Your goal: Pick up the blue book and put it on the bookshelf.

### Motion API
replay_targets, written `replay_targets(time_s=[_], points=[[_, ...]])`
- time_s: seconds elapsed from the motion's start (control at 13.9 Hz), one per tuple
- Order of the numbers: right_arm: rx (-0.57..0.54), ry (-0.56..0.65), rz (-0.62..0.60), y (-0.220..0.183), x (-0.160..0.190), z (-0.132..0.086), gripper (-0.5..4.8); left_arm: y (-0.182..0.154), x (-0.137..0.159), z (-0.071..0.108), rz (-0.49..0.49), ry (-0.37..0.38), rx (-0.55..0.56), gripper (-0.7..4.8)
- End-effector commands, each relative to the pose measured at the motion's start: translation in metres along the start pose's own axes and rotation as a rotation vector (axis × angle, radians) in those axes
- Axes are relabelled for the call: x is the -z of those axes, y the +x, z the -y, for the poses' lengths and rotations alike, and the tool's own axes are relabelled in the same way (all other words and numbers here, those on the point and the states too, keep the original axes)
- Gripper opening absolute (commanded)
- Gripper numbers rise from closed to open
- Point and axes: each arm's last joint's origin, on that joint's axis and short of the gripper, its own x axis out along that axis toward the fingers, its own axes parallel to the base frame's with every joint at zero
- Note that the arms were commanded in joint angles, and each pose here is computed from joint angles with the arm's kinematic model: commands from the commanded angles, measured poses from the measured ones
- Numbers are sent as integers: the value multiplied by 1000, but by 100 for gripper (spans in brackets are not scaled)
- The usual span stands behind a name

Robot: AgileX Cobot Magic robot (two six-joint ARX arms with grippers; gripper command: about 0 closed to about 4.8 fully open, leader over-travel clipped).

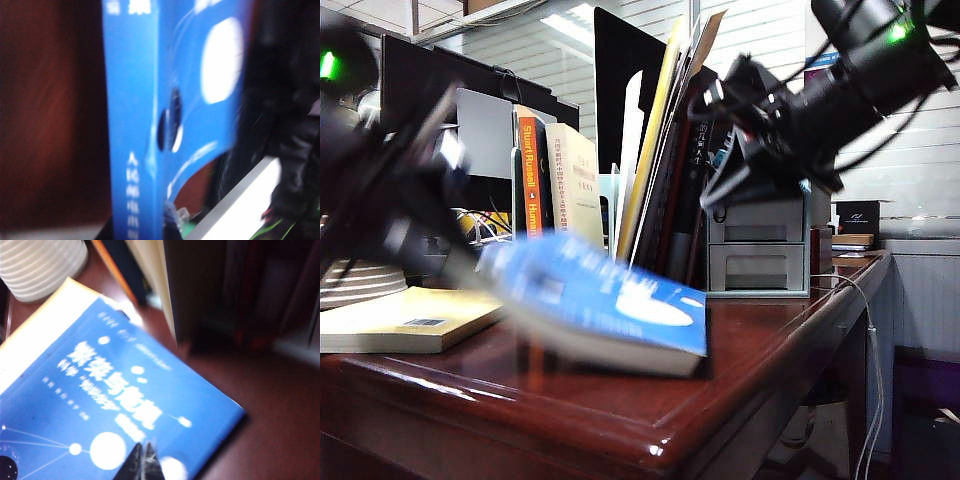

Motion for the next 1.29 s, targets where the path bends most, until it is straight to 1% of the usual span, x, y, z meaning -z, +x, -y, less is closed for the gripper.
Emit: replay_targets(time_s=[0.07, 0.14, 0.22, 0.29, 0.43, 0.65, 0.72, 0.79, 0.86, 0.93, 1.0, 1.15, 1.22, 1.29], points=[[-21, 10, 64, -2, -14, -4, 0, -22, -29, 34, 144, 165, 68, -6], [-27, 27, 76, -2, -15, -4, 11, -26, -36, 42, 164, 186, 80, -6], [-49, 32, 82, -2, -16, -5, 154, -33, -44, 51, 194, 215, 92, -6], [-56, 33, 83, -2, -16, -5, 192, -35, -48, 56, 206, 228, 98, -6], [-74, 50, 81, -2, -16, -6, 191, -37, -49, 58, 200, 234, 117, -6], [-79, 50, 79, -2, -16, -6, 190, -36, -46, 57, 161, 194, 137, -6], [-114, 47, 69, -2, -16, -7, 190, -36, -46, 57, 158, 163, 138, -6], [-232, 19, 44, -3, -15, -10, 209, -36, -46, 57, 156, 134, 140, -6], [-389, -52, 19, -4, -15, -15, 327, -36, -46, 57, 154, 103, 142, -6], [-485, -62, -6, -5, -13, -19, 452, -36, -46, 57, 153, 85, 143, -6], [-515, -59, -33, -3, -10, -23, 478, -36, -46, 57, 153, 70, 142, -6], [-536, -103, -62, 1, -5, -34, 479, -36, -45, 57, 149, 68, 144, -6], [-487, -110, -61, 4, -3, -39, 479, -35, -43, 55, 129, 49, 134, -6], [-411, -105, -46, 5, -4, -37, 468, -35, -39, 53, 97, 16, 115, -6]])
